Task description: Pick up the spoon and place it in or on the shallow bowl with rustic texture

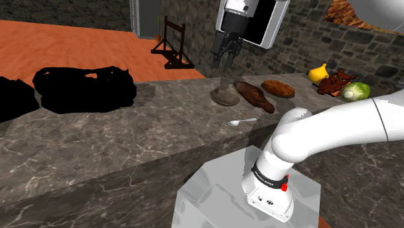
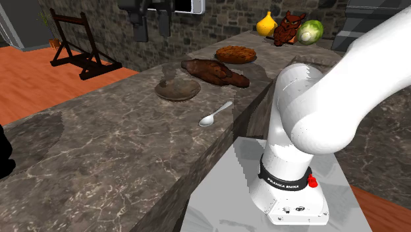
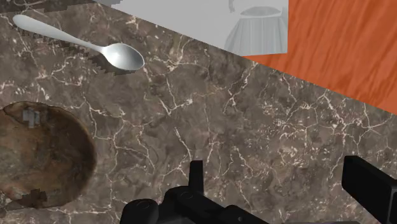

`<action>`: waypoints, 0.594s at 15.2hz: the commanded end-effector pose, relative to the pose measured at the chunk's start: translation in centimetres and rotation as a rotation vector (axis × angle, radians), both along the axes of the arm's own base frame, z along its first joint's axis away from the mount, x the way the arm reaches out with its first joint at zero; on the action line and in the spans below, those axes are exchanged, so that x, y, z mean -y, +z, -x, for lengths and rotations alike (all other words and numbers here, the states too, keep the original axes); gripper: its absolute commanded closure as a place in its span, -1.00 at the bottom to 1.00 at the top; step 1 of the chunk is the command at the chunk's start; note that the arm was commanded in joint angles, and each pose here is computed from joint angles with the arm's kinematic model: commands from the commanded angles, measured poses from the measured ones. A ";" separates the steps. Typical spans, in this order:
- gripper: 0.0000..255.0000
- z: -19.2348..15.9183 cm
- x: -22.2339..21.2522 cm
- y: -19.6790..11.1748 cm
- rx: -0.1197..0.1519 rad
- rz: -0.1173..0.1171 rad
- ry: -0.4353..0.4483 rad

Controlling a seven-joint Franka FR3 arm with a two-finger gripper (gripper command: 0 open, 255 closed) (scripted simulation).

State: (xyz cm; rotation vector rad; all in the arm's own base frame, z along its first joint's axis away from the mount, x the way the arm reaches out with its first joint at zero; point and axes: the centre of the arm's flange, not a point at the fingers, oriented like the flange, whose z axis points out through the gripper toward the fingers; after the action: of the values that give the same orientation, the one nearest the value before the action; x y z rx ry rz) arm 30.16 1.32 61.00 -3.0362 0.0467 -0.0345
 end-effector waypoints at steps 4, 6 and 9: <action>-1.00 -0.8 1.5 -3.5 -0.047 0.017 -0.039; -1.00 -1.1 2.6 -5.8 -0.078 0.028 -0.065; -1.00 -1.5 4.3 -9.3 -0.125 0.044 -0.104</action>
State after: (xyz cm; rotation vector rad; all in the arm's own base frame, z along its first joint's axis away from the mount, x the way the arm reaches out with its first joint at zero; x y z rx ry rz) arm 31.63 -2.11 53.04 -3.0698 0.1958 0.1248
